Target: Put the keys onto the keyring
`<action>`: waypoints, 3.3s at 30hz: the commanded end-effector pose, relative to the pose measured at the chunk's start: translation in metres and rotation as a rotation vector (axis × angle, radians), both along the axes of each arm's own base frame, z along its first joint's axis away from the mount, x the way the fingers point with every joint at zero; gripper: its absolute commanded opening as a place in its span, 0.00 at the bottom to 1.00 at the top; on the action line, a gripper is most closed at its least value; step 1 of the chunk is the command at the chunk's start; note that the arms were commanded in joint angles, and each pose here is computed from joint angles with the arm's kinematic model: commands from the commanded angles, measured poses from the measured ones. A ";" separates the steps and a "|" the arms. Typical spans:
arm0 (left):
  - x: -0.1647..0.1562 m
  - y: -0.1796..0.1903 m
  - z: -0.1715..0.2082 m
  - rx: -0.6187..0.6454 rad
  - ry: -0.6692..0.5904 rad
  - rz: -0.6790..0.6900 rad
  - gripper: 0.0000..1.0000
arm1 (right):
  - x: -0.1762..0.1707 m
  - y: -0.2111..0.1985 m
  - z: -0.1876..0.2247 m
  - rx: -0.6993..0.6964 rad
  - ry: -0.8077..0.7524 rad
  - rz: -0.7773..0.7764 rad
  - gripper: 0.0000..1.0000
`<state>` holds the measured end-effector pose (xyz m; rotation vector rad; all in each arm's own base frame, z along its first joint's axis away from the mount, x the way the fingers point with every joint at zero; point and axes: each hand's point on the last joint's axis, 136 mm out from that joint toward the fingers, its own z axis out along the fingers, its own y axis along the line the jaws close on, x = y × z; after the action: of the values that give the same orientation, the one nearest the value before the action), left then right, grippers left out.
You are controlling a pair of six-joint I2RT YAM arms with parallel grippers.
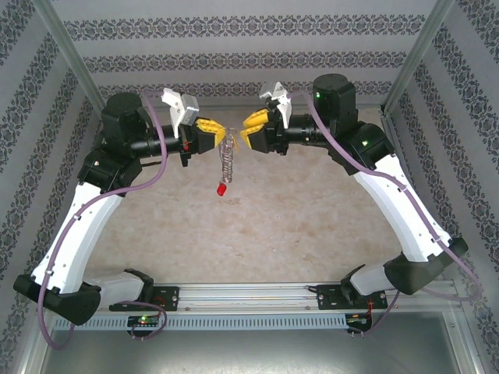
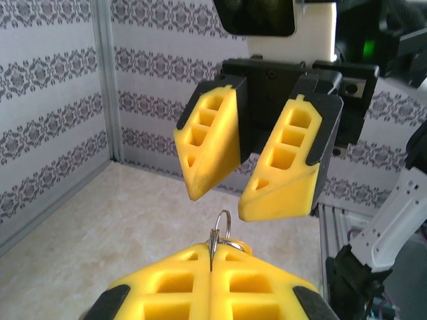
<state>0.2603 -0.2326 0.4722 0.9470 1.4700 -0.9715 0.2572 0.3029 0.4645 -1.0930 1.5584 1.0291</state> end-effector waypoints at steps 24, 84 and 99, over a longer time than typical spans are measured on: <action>-0.013 0.004 0.034 -0.096 -0.082 -0.044 0.00 | -0.010 0.016 0.033 0.157 0.072 0.130 0.24; -0.008 0.009 0.030 -0.113 -0.070 -0.060 0.00 | -0.008 0.021 0.015 0.077 -0.027 0.026 0.42; -0.013 0.010 0.031 -0.133 -0.060 -0.086 0.00 | -0.008 0.029 0.021 0.102 -0.030 0.052 0.43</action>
<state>0.2591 -0.2272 0.4874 0.9193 1.3863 -1.0949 0.2508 0.3290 0.4782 -1.0724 1.4827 1.1153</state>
